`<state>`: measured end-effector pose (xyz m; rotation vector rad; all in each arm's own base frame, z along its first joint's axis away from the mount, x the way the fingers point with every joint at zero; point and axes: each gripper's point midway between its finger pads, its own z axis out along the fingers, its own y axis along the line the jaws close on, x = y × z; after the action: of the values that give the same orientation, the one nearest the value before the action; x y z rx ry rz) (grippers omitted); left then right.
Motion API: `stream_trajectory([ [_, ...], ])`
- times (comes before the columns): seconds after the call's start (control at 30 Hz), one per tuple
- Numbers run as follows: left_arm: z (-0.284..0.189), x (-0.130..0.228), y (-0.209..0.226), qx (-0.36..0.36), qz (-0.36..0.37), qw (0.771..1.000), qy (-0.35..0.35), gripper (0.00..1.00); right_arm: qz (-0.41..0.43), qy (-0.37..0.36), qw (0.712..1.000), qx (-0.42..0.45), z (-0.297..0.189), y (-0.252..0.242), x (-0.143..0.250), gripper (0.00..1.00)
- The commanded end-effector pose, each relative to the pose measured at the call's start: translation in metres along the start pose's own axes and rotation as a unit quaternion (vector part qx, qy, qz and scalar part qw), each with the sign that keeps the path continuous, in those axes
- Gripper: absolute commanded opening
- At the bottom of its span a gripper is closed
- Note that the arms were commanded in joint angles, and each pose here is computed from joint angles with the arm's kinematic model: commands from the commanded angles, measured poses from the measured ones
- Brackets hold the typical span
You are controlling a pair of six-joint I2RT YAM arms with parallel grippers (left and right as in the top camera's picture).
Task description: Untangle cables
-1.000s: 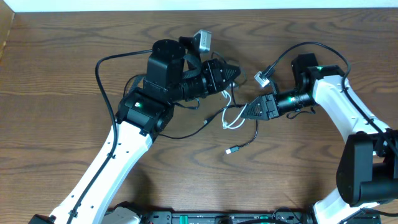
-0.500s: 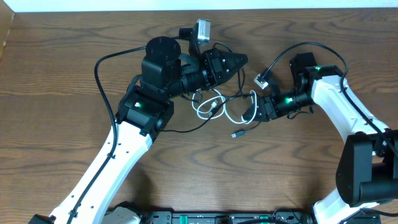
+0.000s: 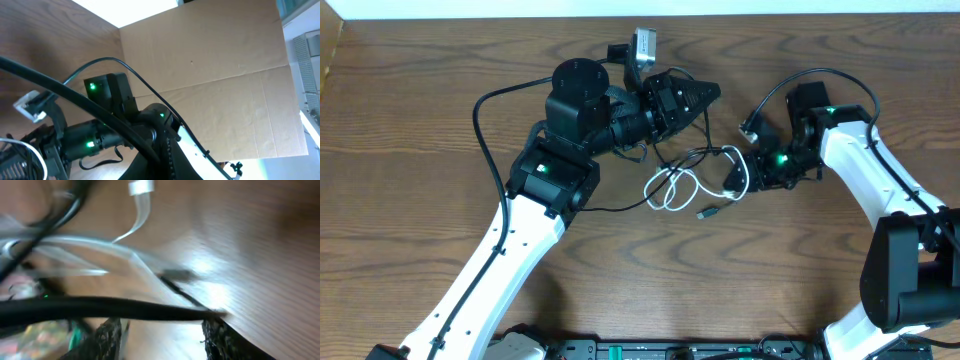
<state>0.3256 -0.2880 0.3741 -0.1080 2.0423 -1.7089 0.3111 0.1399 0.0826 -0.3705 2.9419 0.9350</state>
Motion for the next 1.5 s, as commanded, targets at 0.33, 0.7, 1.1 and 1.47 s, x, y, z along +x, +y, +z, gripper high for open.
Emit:
stream_trajectory([
  [0.33, 0.0, 0.001, -0.007, 0.009, 0.018, 1.0, 0.006, 0.08, 0.147, -0.012, 0.983, 0.11, 0.001, -0.031, -0.002, 0.46],
  [0.7, -0.011, -0.003, 0.037, -0.069, 0.077, 0.995, 0.009, 0.08, 0.292, 0.002, 0.85, 0.437, -0.066, -0.125, 0.057, 0.33],
  [1.1, -0.109, -0.073, 0.135, -0.242, 0.037, 0.966, -0.08, 0.08, 0.417, -0.01, 0.799, 0.433, -0.114, -0.185, 0.092, 0.33],
  [1.47, -0.147, -0.082, 0.156, -0.263, -0.014, 0.96, -0.097, 0.08, 0.448, -0.031, 0.838, 0.31, -0.107, -0.191, 0.086, 0.29],
])
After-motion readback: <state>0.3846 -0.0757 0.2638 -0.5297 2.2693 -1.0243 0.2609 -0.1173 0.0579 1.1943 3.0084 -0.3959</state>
